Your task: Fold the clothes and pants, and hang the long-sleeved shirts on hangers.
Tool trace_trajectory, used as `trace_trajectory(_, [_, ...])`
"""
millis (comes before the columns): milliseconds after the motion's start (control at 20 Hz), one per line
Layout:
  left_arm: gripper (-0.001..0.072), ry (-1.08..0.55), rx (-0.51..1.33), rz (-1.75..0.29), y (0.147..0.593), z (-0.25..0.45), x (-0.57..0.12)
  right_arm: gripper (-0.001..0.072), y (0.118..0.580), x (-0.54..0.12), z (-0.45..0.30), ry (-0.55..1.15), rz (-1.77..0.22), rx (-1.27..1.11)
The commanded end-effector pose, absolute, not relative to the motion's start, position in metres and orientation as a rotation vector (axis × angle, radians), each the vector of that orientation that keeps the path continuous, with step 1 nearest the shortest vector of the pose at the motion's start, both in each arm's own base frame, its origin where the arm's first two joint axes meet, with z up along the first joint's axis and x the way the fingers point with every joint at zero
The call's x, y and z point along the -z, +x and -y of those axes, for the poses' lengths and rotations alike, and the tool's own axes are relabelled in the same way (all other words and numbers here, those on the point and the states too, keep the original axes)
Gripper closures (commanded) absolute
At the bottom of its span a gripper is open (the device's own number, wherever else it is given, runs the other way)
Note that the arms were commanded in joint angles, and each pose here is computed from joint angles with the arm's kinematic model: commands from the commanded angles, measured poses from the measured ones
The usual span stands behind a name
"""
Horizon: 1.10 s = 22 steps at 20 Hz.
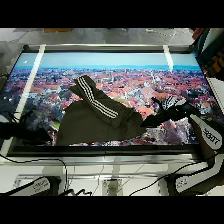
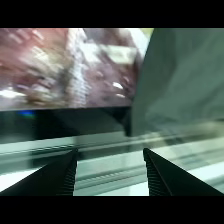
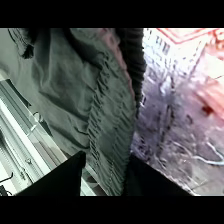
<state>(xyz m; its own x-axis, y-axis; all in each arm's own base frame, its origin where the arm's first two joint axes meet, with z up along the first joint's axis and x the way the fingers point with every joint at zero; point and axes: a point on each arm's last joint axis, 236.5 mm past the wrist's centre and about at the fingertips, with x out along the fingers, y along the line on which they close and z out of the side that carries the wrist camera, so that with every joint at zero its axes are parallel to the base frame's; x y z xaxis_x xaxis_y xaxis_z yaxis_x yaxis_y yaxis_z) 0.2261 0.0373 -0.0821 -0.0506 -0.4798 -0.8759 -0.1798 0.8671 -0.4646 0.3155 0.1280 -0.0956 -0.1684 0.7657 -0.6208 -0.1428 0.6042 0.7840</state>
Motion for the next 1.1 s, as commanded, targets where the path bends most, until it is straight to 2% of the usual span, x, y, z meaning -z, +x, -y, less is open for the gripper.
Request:
trace_trajectory(0, [0.0271,-0.639,0.381,-1.555,0.223,-0.009,0.096,0.0399,0.317,0.096,-0.128,0.541,-1.536,-0.874])
trace_trajectory(300, [0.0273,-0.723,0.382,-1.562,0.227,-0.002,0.112,0.0399,0.317,0.096,-0.128,0.541,-1.537,-0.874])
trace_trajectory(500, [0.0329,-0.752,0.412,-1.586,0.225,0.004,0.121,0.0399,0.317,0.096,-0.128,0.541,-1.536,-0.874])
trace_trajectory(600, [0.046,-0.76,0.427,-1.588,0.226,0.008,0.122,0.04,0.316,0.096,-0.128,0.542,-1.537,-0.874])
trace_trajectory(650, [0.0565,-0.754,0.433,-1.589,0.226,0.009,0.123,0.04,0.316,0.095,-0.128,0.543,-1.539,-0.878])
trace_trajectory(700, [0.0703,-0.739,0.45,-1.587,0.226,0.011,0.122,0.04,0.313,0.094,-0.129,0.552,-1.55,-0.882])
trace_trajectory(950, [0.07,-0.716,0.488,-1.569,0.231,0.019,0.121,0.0401,0.288,0.09,-0.136,0.548,-1.646,-0.931])
trace_trajectory(1000, [0.07,-0.711,0.492,-1.571,0.231,0.021,0.121,0.042,0.284,0.092,-0.14,0.544,-1.656,-0.937])
trace_trajectory(1050, [0.0699,-0.705,0.498,-1.574,0.231,0.022,0.121,0.0578,0.282,0.096,-0.145,0.528,-1.661,-0.936])
